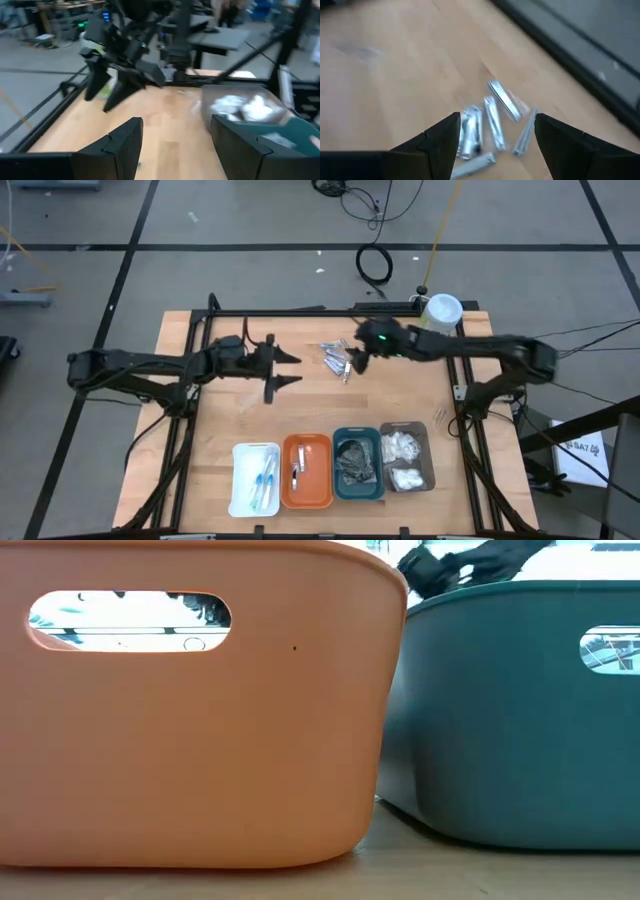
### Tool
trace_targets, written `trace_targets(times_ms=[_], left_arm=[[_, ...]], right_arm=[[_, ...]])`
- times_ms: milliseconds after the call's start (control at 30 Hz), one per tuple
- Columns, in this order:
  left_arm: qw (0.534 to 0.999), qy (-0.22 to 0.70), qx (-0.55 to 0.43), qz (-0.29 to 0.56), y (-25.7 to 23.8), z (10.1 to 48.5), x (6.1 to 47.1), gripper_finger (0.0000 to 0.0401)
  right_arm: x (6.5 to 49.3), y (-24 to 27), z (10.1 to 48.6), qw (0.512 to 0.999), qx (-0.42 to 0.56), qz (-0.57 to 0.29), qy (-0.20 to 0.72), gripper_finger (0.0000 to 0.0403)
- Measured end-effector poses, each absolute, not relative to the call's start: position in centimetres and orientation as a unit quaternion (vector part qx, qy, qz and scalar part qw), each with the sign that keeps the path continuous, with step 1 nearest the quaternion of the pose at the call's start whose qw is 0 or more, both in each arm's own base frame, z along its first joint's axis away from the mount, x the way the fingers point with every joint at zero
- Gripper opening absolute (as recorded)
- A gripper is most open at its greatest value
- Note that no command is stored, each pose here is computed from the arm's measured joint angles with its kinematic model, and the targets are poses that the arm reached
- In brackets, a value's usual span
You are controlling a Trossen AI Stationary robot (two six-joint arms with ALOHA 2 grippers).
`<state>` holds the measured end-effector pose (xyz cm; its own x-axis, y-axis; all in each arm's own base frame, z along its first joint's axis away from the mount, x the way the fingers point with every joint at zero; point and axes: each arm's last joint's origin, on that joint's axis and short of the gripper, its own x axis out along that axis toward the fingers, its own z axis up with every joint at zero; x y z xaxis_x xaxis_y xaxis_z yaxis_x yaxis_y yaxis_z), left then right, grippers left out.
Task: Pick & Place Travel size toiletries
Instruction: Put the silver nail cutter into the orange bin
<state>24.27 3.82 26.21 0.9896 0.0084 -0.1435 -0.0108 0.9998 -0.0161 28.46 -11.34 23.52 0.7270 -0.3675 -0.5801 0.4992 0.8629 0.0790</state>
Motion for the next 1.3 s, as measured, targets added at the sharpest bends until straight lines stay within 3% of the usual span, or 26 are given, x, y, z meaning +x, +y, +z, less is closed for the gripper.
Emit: trace_targets(times_ms=[233, 600, 767, 1067, 1300], left_arm=[[0.996, 0.050, -0.056, 0.049, 5.9, 23.2, 22.7, 0.0227], [0.995, 0.056, -0.058, 0.057, 6.3, 22.9, 22.6, 0.0228], [0.995, 0.056, -0.056, 0.057, 6.3, 22.9, 22.6, 0.0227], [0.994, 0.055, -0.055, 0.081, 6.4, 22.9, 22.6, 0.0228], [0.993, 0.055, -0.055, 0.084, 6.4, 22.9, 22.6, 0.0228]], right_arm=[[32.0, -15.1, 18.1, 0.866, 0.117, -0.285, 0.393, 0.0242], [32.4, -16.9, 13.0, 0.831, 0.160, -0.289, 0.447, 0.0233], [32.4, -16.9, 13.0, 0.830, 0.161, -0.288, 0.450, 0.0189], [32.4, -16.9, 12.9, 0.832, 0.147, -0.279, 0.456, 0.0053], [32.2, -16.8, 14.6, 0.847, 0.123, -0.270, 0.441, 0.0044]])
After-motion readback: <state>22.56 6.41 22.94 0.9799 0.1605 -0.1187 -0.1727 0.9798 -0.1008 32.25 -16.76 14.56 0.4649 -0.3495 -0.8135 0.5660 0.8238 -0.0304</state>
